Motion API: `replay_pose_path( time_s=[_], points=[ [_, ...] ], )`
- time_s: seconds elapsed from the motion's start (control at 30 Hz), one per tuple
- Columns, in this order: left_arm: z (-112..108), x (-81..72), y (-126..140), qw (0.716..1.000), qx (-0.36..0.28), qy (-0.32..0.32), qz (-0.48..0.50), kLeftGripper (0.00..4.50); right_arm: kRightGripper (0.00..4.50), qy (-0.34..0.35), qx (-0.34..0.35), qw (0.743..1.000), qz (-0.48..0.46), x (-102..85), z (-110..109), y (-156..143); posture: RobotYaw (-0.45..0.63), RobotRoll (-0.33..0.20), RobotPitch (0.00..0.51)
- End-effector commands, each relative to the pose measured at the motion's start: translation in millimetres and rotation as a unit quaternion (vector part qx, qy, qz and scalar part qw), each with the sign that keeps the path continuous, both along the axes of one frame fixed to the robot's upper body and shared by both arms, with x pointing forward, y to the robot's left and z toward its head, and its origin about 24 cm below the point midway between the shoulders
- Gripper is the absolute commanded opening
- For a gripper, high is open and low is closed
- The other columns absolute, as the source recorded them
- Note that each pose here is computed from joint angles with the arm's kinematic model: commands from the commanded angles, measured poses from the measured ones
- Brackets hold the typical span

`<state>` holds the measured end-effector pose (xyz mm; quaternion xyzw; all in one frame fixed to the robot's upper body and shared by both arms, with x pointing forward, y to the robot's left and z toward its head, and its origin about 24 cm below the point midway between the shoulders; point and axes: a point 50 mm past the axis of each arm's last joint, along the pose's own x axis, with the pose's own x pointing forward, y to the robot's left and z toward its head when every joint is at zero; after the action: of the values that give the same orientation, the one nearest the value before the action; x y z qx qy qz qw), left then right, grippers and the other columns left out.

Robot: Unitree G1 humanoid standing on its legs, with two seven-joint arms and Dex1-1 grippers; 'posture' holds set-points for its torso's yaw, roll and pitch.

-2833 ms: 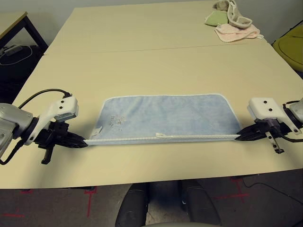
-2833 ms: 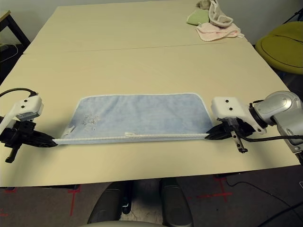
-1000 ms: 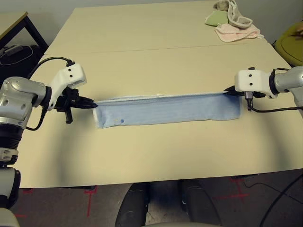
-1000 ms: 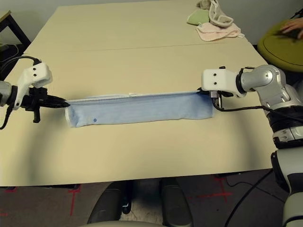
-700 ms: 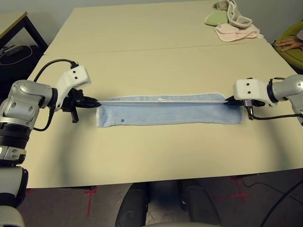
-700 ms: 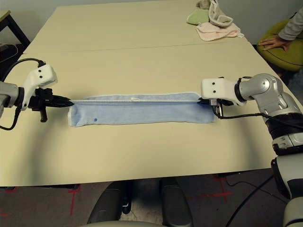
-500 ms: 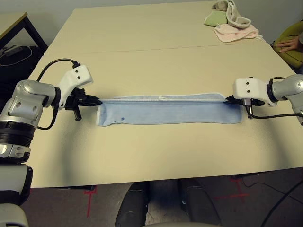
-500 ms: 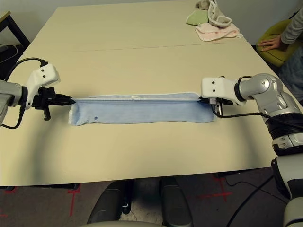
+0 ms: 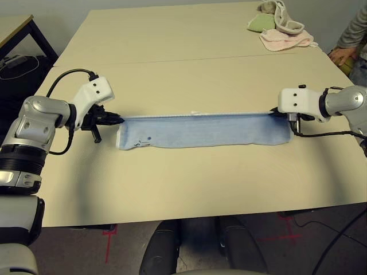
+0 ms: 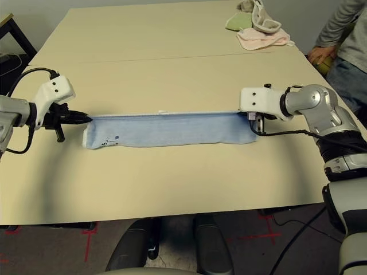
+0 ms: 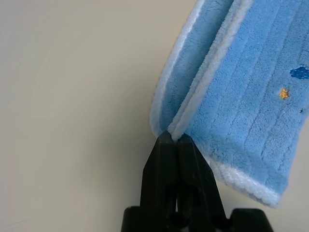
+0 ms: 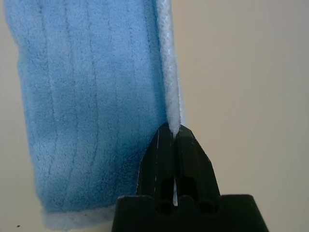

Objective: Fold the towel and set it aside.

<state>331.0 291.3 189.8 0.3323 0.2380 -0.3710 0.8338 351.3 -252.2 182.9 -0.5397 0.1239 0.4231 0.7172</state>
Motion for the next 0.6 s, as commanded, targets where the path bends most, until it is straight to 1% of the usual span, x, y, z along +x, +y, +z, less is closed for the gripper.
replay_pose_path(
  time_s=[0.03, 0.1, 0.27, 0.33, 0.43, 0.53, 0.6],
  points=[
    [-11, -0.2, 24, 0.996, 0.036, -0.004, 0.085, 0.24, 0.27, 0.023, -0.028, 0.997, -0.061, -2.9, -12, -22, 0.06, 0.000, 0.163],
    [-13, 3.2, 23, 0.995, 0.039, -0.015, 0.095, 0.73, 0.83, 0.022, -0.025, 0.998, -0.062, -2.9, -13, -20, 0.06, 0.000, 0.163],
    [-15, 5.4, 21, 0.994, 0.037, -0.023, 0.098, 2.60, 2.67, 0.018, -0.020, 0.998, -0.060, -3.6, -11, -17, 0.05, 0.000, 0.163],
    [-12, 6.4, 21, 0.994, 0.036, -0.031, 0.101, 3.37, 3.40, 0.002, -0.016, 0.998, -0.064, -2.4, -6, -17, 0.05, 0.000, 0.162],
    [-6, 6.1, 21, 0.994, 0.035, -0.040, 0.099, 4.49, 4.49, -0.042, 0.004, 0.997, -0.069, 1.7, 4, -16, 0.05, 0.000, 0.162],
    [-3, 4.7, 21, 0.994, 0.033, -0.040, 0.097, 4.49, 4.49, -0.091, 0.032, 0.992, -0.077, 7.5, 13, -13, 0.05, 0.000, 0.162],
    [-2, 3.0, 21, 0.994, 0.028, -0.039, 0.095, 4.49, 4.49, -0.115, 0.069, 0.987, -0.085, 11.4, 18, -10, 0.05, 0.000, 0.161]
  ],
)
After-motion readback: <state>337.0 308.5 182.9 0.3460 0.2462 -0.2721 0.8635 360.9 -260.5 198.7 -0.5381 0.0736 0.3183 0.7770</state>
